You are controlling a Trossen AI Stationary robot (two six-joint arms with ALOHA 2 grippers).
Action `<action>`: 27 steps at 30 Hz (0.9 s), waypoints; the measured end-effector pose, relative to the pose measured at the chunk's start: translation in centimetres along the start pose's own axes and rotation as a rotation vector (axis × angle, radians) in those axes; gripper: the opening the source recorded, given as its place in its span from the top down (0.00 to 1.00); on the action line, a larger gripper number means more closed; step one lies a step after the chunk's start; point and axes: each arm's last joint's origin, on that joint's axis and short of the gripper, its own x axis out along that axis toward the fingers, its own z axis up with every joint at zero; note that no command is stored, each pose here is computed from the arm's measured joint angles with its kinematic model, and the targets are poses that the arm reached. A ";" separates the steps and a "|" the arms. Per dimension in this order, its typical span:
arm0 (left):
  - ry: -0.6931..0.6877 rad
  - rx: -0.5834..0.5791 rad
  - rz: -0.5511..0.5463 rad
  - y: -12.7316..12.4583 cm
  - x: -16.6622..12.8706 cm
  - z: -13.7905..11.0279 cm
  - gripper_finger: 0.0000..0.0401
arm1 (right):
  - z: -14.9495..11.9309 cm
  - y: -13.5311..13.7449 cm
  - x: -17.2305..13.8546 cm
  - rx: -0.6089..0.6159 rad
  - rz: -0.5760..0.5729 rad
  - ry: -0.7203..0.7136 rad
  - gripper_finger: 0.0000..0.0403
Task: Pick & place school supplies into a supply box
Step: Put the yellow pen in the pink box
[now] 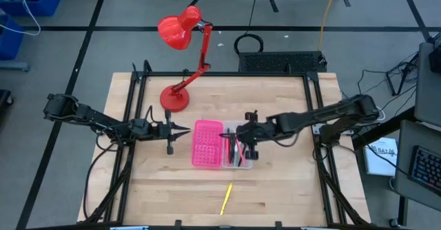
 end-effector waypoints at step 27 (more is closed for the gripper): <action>-0.005 -0.027 0.001 0.0 0.0 0.1 0.88 | 7.6 16.1 6.4 -0.695 0.256 0.132 1.00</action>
